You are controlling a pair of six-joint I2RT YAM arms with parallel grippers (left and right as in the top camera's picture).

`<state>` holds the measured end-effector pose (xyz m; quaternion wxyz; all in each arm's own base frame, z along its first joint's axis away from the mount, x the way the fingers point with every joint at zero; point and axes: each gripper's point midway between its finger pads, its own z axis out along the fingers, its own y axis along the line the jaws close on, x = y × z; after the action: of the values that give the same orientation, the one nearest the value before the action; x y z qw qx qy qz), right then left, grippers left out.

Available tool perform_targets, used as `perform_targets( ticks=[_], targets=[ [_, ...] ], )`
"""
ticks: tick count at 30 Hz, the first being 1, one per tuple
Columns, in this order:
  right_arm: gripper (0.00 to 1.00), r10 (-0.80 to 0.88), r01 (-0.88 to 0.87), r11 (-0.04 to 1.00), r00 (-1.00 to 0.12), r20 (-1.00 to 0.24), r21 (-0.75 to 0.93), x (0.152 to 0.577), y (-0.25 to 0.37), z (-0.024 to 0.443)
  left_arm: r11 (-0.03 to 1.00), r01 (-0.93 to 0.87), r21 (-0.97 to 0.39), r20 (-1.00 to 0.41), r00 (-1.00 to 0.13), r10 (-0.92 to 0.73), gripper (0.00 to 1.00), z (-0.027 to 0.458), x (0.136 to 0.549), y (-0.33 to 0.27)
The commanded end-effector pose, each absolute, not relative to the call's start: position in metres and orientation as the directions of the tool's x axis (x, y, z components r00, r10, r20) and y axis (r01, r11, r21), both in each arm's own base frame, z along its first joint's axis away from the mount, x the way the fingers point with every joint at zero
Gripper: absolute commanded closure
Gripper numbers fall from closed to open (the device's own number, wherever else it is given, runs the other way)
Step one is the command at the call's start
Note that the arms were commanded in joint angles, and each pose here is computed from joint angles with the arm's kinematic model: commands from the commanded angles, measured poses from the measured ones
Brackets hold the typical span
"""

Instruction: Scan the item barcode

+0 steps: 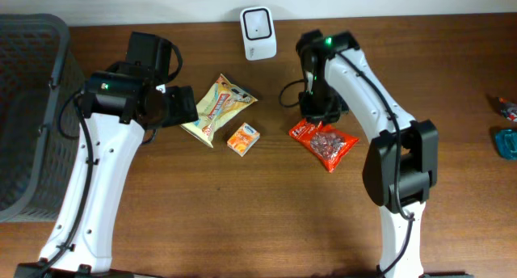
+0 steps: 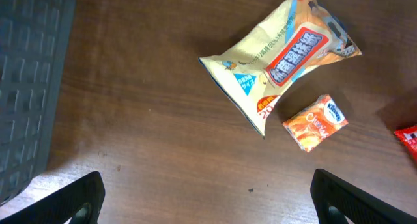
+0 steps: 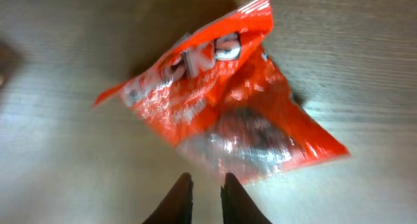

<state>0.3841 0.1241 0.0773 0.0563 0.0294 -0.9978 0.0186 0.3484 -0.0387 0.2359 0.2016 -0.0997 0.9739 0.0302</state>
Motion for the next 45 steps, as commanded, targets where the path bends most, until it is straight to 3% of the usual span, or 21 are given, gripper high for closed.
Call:
perform_targets(
  ticks=[1,2,3,6,7,8,9,11,15,17,18,19,21,26,29,33,37,39,43,45],
  targets=[
    [0.93,-0.01,-0.021,0.998,-0.986,0.167,-0.064,0.367,0.116,0.027,0.977,-0.21,0.023,-0.406,-0.895,-0.183,0.01,0.238,0.348,-0.037],
    [0.96,-0.013,-0.02,0.998,-0.991,0.134,-0.054,0.372,0.118,0.013,0.977,-0.21,0.023,-0.406,-0.895,-0.183,0.01,0.238,0.348,-0.037],
    [0.9,-0.015,-0.019,0.999,-0.995,0.099,-0.042,0.379,0.121,0.006,0.977,-0.21,0.023,-0.406,-0.895,-0.183,0.01,0.238,0.348,-0.037],
    [0.87,-0.015,-0.015,1.0,-1.0,0.027,-0.018,0.403,0.129,0.039,0.977,-0.21,0.023,-0.406,-0.896,-0.183,0.01,0.238,0.348,-0.037],
    [0.64,-0.035,-0.035,0.999,-0.999,-0.003,-0.012,0.413,0.131,0.074,0.977,-0.21,0.023,-0.406,-0.895,-0.183,0.01,0.238,0.348,-0.037],
    [0.34,-0.101,-0.101,0.995,-0.995,-0.002,-0.012,0.413,0.131,0.086,0.977,-0.21,0.023,-0.406,-0.895,-0.183,0.01,0.238,0.348,-0.037],
    [0.15,-0.194,-0.194,0.981,-0.981,0.031,-0.016,0.406,0.129,0.088,0.977,-0.21,0.023,-0.406,-0.895,-0.183,0.01,0.238,0.348,-0.037],
    [0.02,-0.375,-0.377,0.926,-0.919,0.123,0.007,0.383,0.127,0.076,0.977,-0.21,0.023,-0.406,-0.895,-0.183,0.01,0.238,0.348,-0.037],
    [0.01,-0.473,-0.477,0.878,-0.864,0.172,0.017,0.369,0.122,0.036,0.977,-0.21,0.023,-0.406,-0.896,-0.182,0.01,0.238,0.348,-0.037],
    [0.04,-0.474,-0.478,0.878,-0.868,0.148,0.013,0.372,0.123,0.02,0.977,-0.21,0.023,-0.406,-0.895,-0.183,0.01,0.238,0.348,-0.037],
    [0.19,-0.468,-0.471,0.882,-0.873,0.136,0.01,0.374,0.124,0.019,0.977,-0.21,0.023,-0.406,-0.895,-0.183,0.01,0.238,0.348,-0.037],
    [0.4,-0.448,-0.451,0.893,-0.886,0.125,0.005,0.377,0.125,0.019,0.977,-0.21,0.023,-0.406,-0.895,-0.183,0.01,0.238,0.348,-0.037],
    [0.63,-0.421,-0.423,0.906,-0.902,0.099,-0.001,0.383,0.127,0.018,0.977,-0.21,0.023,-0.406,-0.896,-0.183,0.01,0.238,0.348,-0.037],
    [0.96,-0.228,-0.229,0.973,-0.971,0.067,-0.01,0.39,0.131,0.018,0.977,-0.21,0.023,-0.406,-0.896,-0.182,0.01,0.238,0.348,-0.037],
    [0.96,-0.206,-0.205,0.976,-0.979,0.007,0.079,0.405,0.151,0.037,0.977,-0.21,0.023,-0.406,-0.895,-0.183,0.01,0.238,0.348,-0.037],
    [0.96,-0.124,-0.175,0.968,-0.957,-0.262,0.181,0.471,0.184,0.108,0.977,-0.21,0.023,-0.406,-0.895,-0.183,0.01,0.238,0.348,-0.037],
    [0.96,0.064,-0.153,0.939,-0.803,-0.592,0.309,0.555,0.213,0.167,0.977,-0.21,0.023,-0.406,-0.895,-0.183,0.01,0.238,0.348,-0.037],
    [0.96,0.17,-0.161,0.909,-0.698,-0.696,0.384,0.587,0.224,0.197,0.977,-0.21,0.023,-0.406,-0.895,-0.183,0.01,0.238,0.348,-0.037],
    [0.96,0.32,-0.186,0.846,-0.574,-0.754,0.501,0.629,0.252,0.199,0.977,-0.21,0.023,-0.406,-0.896,-0.182,0.01,0.238,0.348,-0.037],
    [0.96,0.375,-0.162,0.819,-0.575,-0.727,0.55,0.636,0.265,0.179,0.977,-0.21,0.023,-0.406,-0.895,-0.183,0.01,0.238,0.348,-0.037]
  ],
)
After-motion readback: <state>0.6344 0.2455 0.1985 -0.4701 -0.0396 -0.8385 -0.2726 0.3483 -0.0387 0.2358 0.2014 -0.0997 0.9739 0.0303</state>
